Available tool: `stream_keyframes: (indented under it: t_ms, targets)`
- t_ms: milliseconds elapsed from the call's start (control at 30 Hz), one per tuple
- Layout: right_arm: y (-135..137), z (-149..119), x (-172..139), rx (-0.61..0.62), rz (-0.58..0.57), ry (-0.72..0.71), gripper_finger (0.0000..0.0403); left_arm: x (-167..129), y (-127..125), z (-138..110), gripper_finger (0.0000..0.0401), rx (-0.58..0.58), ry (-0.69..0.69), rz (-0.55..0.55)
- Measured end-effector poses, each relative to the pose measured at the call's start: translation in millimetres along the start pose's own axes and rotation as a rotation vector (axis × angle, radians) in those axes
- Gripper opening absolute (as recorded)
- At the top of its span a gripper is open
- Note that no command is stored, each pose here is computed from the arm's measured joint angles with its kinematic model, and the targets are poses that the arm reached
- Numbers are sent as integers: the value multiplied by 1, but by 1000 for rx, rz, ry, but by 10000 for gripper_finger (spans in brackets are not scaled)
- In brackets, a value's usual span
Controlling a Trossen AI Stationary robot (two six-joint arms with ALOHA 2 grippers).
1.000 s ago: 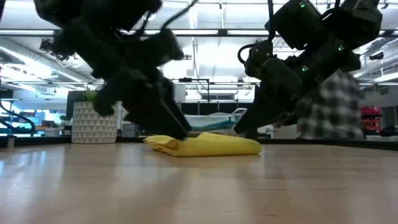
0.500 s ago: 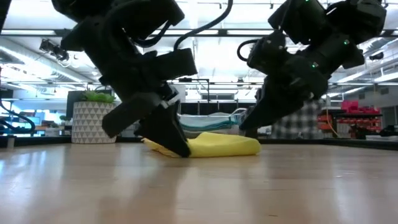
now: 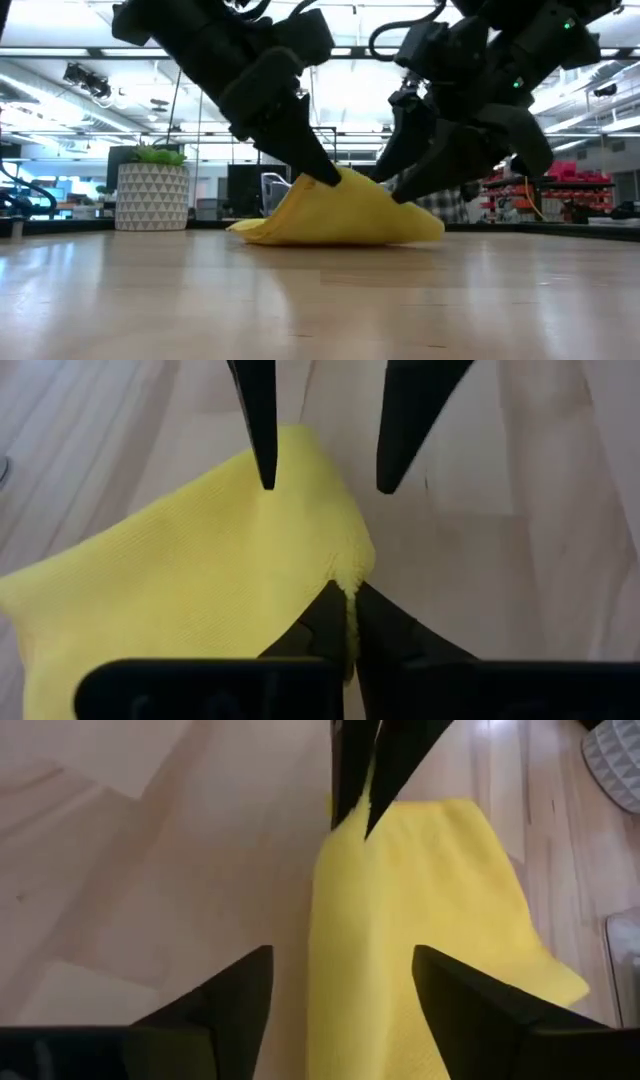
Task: Fold microfiber towels
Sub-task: Fold the yellow microfiber cloth
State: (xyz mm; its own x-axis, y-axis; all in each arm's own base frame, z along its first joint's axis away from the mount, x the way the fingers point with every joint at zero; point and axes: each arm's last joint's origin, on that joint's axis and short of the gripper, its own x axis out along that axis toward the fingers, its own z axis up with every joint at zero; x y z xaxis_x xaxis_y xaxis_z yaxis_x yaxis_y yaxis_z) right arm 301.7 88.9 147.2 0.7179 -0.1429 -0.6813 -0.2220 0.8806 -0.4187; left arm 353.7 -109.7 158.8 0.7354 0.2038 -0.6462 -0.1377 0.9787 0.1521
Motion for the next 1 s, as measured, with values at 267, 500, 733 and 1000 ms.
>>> stream_keyframes:
  t_ms: [267, 500, 733, 1000]
  targets:
    - [2, -1, 4, 52, 0, 0, 188, -1, -1, 5, 11, -47, -46, -2]
    - [-2, -2, 6, 98, -17, 3, 76, -1, -1, 6, 22, -87, -63, 3]
    - [-5, 0, 4, 22, -44, 24, 10, -42, -4, 16, 65, -78, -62, -27]
    - [-9, 21, -4, -65, 54, 95, 15, -82, 2, -24, 162, -217, -58, 111]
